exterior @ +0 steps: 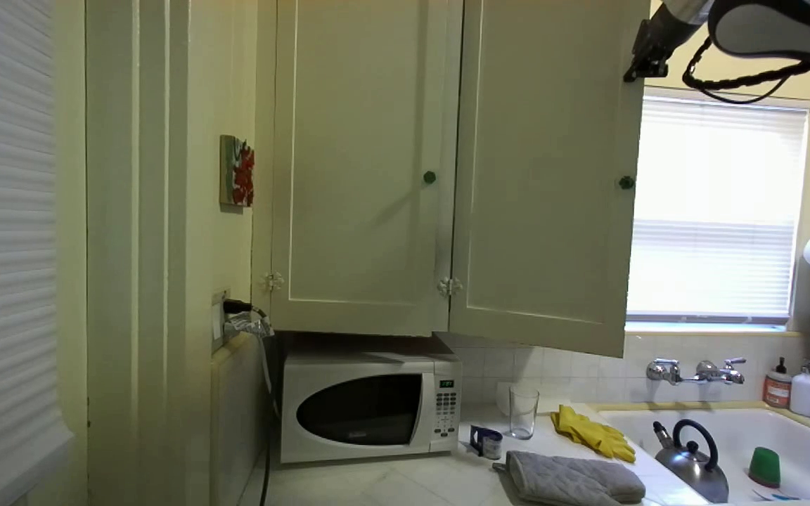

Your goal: Close the open upper cabinet door.

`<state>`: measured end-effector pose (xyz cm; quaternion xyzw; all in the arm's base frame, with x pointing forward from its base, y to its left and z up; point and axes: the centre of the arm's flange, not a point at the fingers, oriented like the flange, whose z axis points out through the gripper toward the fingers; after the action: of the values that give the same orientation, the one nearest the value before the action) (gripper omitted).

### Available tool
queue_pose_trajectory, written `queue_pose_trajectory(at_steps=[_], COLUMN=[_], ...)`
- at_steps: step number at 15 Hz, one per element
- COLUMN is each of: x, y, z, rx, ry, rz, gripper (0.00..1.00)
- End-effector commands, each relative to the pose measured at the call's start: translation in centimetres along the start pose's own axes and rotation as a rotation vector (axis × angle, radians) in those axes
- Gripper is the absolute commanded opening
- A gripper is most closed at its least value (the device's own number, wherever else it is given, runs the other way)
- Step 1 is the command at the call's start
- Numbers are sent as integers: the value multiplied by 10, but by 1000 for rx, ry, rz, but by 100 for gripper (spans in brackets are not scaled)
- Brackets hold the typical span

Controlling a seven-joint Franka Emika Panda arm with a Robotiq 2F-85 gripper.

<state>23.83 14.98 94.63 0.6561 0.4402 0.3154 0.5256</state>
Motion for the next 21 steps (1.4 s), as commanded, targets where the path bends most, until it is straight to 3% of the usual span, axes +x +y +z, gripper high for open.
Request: queue_pose_trajectory(at_steps=[1,5,6,13,21], x=[-20,-30,-19,-23,-16], y=[-41,-64,-36,-50,-68], z=[20,45,41,47,78], rx=[-60,0,-2,18,-3], ry=[-54,-82,-83,-89,-139], rz=[13,72,41,64,280], gripper=[0,0,1,1,0])
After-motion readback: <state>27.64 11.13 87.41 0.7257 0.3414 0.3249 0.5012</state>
